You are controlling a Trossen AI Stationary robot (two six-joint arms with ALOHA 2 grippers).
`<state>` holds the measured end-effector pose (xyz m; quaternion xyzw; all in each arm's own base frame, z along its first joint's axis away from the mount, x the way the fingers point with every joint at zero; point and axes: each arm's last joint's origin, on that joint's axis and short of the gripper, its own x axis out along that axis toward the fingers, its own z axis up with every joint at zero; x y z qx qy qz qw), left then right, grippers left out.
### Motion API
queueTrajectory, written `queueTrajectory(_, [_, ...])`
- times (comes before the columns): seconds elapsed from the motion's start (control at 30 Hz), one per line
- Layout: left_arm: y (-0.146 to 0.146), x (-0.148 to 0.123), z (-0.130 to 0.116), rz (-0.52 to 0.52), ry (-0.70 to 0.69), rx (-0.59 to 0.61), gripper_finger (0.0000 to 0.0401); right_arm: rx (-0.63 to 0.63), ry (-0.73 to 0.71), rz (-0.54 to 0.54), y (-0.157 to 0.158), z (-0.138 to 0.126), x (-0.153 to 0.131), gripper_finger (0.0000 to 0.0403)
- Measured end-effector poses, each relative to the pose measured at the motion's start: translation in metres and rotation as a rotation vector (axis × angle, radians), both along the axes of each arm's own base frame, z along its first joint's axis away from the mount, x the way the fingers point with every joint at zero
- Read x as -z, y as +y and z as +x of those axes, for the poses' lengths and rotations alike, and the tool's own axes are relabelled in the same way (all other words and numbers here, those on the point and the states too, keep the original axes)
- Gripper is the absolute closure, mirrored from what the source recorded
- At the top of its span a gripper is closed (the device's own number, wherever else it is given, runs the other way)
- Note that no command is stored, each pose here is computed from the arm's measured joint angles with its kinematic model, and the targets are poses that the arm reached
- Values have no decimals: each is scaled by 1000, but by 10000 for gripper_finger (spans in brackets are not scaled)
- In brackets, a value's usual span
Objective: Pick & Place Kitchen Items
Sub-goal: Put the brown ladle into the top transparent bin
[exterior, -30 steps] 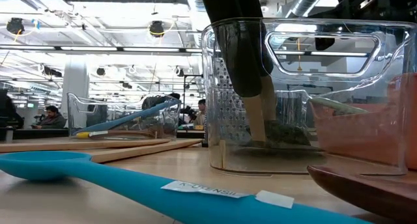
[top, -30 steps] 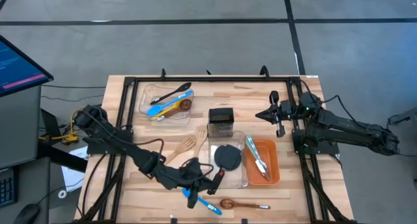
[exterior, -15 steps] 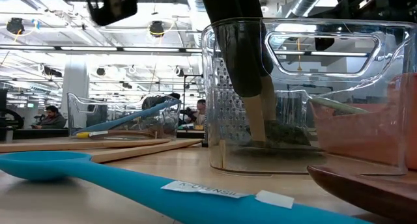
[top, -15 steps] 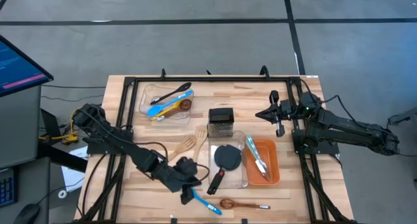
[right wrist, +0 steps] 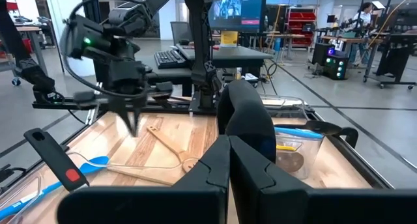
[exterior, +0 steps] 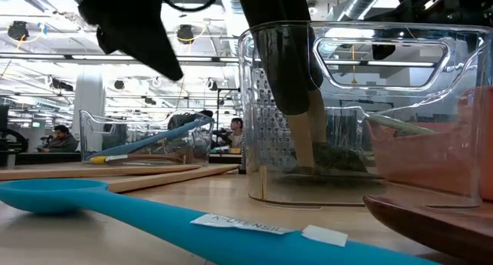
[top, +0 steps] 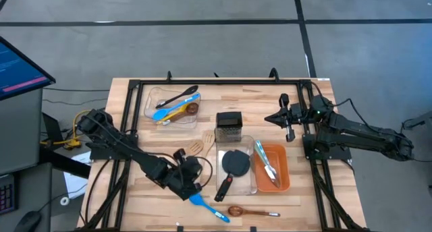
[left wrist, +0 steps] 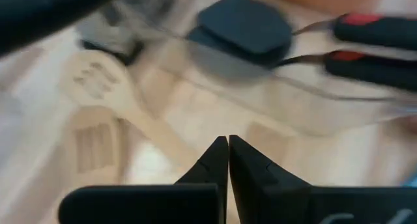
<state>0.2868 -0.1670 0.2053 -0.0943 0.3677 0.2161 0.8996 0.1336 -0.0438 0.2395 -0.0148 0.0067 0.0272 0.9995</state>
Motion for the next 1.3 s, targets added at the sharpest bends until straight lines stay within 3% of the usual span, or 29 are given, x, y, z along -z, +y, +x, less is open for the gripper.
queueTrajectory(0.17, [12, 18, 5, 149, 134, 42, 400, 0, -1, 0, 0, 0, 0, 403])
queueTrajectory(0.37, [9, 56, 14, 333, 338, 237, 400, 0, -1, 0, 0, 0, 0, 403])
queueTrajectory(0.7, [13, 47, 13, 324, 329, 242, 400, 0, -4, -2, 0, 0, 0, 403])
queueTrajectory(1.03, [49, 72, 8, 326, 420, 134, 398, 0, -4, -1, 0, 0, 0, 403])
queueTrajectory(1.3, [62, 73, 13, 297, 410, 77, 356, 0, -4, -17, 0, 0, 0, 403])
